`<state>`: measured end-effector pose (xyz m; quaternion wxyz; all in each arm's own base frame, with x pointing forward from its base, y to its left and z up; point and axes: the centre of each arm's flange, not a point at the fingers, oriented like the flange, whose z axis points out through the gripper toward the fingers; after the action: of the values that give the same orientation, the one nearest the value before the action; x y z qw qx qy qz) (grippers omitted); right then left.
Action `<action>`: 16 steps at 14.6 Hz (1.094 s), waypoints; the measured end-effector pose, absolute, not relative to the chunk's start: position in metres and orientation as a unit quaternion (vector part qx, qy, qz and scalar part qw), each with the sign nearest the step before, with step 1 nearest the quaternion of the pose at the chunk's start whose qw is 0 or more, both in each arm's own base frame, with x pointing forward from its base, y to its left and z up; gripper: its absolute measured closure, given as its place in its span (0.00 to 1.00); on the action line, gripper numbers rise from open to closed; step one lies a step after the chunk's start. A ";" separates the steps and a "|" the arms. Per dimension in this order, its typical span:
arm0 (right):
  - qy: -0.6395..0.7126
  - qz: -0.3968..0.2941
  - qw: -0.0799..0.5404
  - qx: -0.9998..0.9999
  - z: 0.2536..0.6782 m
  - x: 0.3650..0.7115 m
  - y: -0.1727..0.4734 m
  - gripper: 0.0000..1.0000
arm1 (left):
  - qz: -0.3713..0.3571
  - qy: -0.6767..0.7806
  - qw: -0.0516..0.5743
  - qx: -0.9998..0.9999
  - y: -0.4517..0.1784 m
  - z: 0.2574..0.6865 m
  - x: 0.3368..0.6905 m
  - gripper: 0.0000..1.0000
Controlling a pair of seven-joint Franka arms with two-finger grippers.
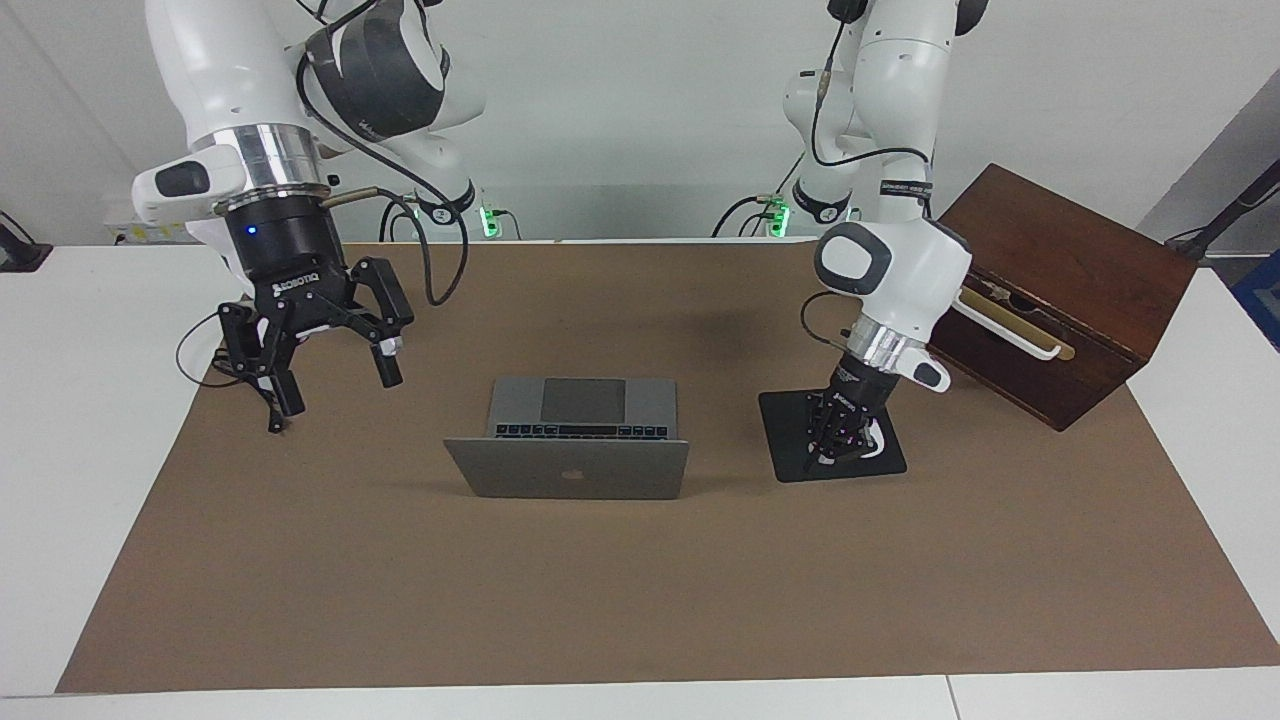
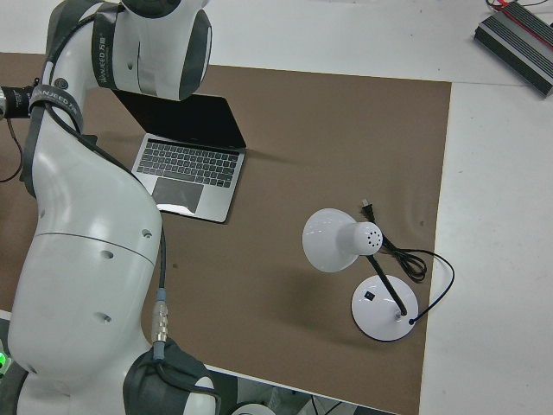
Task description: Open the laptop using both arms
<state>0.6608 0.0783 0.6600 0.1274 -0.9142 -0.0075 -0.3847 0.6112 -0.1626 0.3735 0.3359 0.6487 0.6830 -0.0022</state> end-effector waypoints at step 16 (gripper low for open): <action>-0.001 -0.048 0.045 -0.998 0.664 0.587 -0.025 0.00 | -0.123 0.456 0.054 0.880 -0.130 0.426 0.580 0.99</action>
<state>0.5871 -0.0245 0.6645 0.0447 -0.9979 -0.0010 -0.0479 0.5805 -0.1298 0.4257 0.0542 0.8798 0.4558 -0.1233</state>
